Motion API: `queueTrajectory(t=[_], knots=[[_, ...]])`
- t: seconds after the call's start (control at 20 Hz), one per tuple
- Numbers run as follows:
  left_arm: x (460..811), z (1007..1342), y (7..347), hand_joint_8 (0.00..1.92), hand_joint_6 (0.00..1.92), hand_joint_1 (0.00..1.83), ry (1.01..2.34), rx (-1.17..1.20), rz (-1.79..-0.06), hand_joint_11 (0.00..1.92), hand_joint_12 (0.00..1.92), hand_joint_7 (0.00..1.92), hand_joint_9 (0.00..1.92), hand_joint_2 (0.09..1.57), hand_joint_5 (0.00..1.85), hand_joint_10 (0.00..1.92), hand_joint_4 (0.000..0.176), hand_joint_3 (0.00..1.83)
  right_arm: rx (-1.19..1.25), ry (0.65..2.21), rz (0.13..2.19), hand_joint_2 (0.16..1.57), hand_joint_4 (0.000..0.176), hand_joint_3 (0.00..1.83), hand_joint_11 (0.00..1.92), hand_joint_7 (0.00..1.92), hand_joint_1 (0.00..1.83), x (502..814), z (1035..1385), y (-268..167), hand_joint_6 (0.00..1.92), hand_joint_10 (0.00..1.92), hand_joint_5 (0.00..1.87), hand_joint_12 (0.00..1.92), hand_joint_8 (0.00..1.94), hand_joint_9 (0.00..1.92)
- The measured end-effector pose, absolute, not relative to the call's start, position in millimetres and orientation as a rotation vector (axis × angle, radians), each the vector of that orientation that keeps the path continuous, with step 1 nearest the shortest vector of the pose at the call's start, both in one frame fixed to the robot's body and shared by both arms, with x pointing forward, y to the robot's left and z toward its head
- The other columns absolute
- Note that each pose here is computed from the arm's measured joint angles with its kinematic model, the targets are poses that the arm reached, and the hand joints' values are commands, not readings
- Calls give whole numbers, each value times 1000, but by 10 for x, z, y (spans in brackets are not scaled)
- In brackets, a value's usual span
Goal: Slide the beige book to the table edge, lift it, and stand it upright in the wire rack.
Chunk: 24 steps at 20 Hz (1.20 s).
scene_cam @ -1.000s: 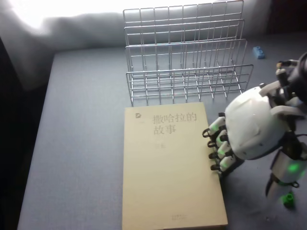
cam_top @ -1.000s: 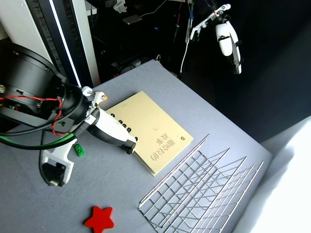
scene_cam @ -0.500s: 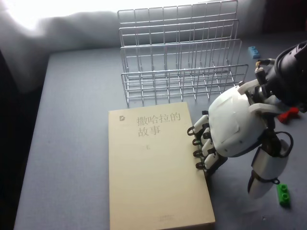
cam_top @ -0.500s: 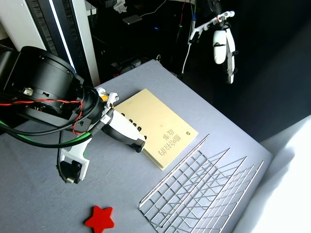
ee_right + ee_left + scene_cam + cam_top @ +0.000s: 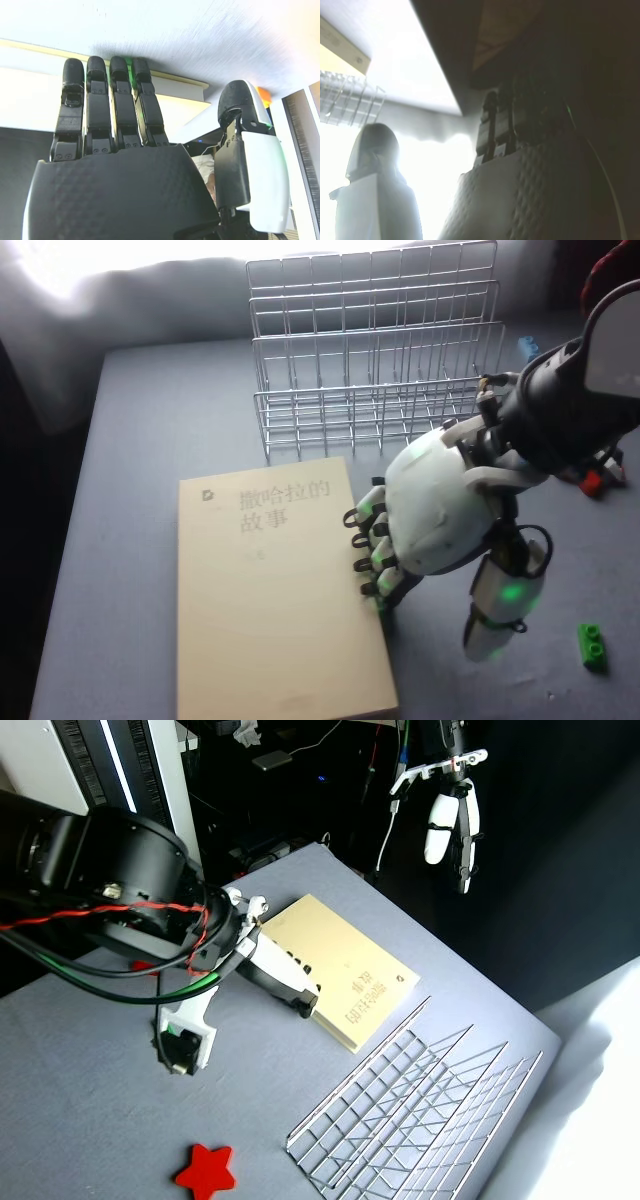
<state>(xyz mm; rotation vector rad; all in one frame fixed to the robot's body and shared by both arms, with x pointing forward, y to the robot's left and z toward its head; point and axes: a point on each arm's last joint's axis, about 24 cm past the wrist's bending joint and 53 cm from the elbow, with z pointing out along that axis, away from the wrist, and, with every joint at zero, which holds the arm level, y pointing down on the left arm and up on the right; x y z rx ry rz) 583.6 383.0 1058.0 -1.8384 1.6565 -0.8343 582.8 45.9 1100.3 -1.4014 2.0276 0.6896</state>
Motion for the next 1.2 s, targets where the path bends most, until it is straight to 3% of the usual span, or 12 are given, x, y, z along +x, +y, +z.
queueTrajectory(t=[0.1,0.25,0.35,0.5,0.55,0.75,1.2], knots=[[5750,10531,3898,2,2,767,1529,-2039,-843,0,444,140,134,1026,144,3,0,0,-1413,2005,702,1149,0,1,0,251,179,5797,11018,583,1,2,223,694,2,251],[5703,10492,3964,0,0,799,1430,-2164,-839,0,363,103,101,1038,116,0,0,2,-1432,1976,717,1164,0,2,0,224,126,5748,11035,735,1,2,201,671,2,228],[5711,10492,4056,3,2,789,1297,-2270,-857,0,311,88,85,1044,100,2,0,2,-1436,1967,734,1156,0,0,0,258,158,5704,11049,840,7,6,240,741,7,251],[5810,10546,4161,2,2,807,1148,-2336,-915,0,267,78,84,1049,80,1,0,0,-1426,1970,766,1159,0,0,0,256,155,5640,11064,984,5,5,233,700,5,254],[5818,10543,4150,0,0,789,1149,-2334,-921,0,256,69,72,1054,73,0,0,2,-1418,1969,789,1153,0,0,0,264,167,5604,11079,1053,5,5,240,733,5,262],[5800,10355,3967,0,0,791,1415,-2197,-864,0,246,78,86,1058,77,0,0,4,-1404,1956,866,1157,0,0,0,275,154,5454,11165,1290,3,6,253,744,6,267],[5740,10038,4075,6,5,781,1537,-2192,-677,0,179,81,76,1069,90,6,0,0,-1397,1954,859,1156,0,1,0,274,174,5479,11171,1298,0,1,252,720,1,268]])
